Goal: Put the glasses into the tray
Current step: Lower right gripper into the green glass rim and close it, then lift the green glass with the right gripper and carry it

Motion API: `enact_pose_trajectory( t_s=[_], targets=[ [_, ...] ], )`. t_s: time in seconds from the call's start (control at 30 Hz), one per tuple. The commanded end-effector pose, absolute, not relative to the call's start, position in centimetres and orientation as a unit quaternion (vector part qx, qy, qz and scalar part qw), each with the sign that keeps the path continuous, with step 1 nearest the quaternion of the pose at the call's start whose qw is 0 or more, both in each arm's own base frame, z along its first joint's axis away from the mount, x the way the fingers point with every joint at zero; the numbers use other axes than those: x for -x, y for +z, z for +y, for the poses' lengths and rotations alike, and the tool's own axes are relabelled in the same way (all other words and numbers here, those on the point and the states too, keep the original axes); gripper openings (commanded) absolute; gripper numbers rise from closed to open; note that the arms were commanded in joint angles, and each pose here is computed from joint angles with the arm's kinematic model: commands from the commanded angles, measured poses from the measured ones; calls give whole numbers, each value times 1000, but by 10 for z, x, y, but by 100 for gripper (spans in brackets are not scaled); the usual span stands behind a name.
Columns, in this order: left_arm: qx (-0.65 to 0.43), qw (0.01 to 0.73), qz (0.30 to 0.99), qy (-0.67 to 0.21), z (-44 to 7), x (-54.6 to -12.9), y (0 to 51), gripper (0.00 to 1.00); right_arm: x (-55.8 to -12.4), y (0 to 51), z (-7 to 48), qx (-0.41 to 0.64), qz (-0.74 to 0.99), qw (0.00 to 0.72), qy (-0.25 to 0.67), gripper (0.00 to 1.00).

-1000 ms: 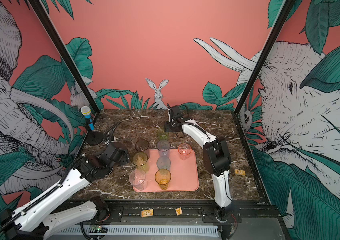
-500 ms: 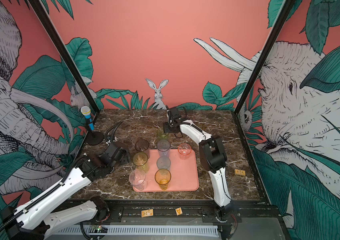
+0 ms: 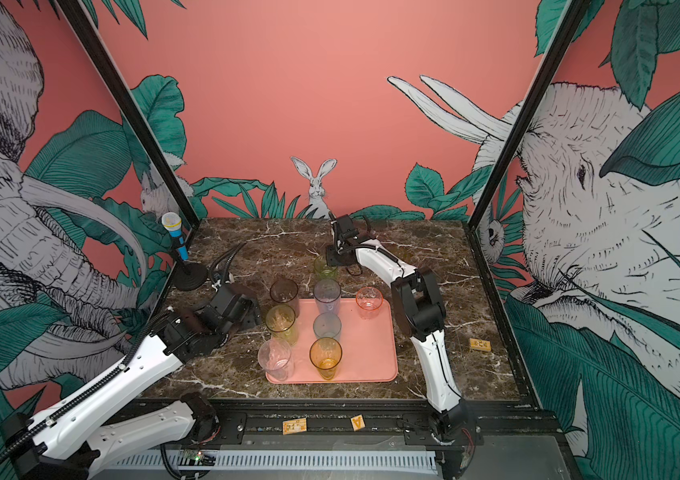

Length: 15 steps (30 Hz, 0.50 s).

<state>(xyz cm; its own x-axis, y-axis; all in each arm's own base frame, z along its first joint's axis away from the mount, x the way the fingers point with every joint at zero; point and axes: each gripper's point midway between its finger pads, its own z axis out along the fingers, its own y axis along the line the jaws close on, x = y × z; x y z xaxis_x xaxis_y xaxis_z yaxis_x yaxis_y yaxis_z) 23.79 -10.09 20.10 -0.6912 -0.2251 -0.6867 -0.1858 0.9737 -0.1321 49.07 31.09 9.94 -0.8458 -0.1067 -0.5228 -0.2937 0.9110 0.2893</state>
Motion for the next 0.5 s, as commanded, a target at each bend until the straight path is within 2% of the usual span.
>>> enact_pose_trajectory(
  t_s=[0.0, 0.33, 0.47],
  targets=[
    [127, 388, 912, -37, -100, -240, 210, 83, -497, 99, 316, 105, 941, 263, 186, 28],
    [129, 387, 912, -41, -100, -238, 211, 83, -498, 95, 316, 104, 942, 261, 184, 19],
    [129, 387, 912, -43, -100, -238, 213, 83, -499, 97, 316, 104, 942, 263, 184, 12]
  ],
)
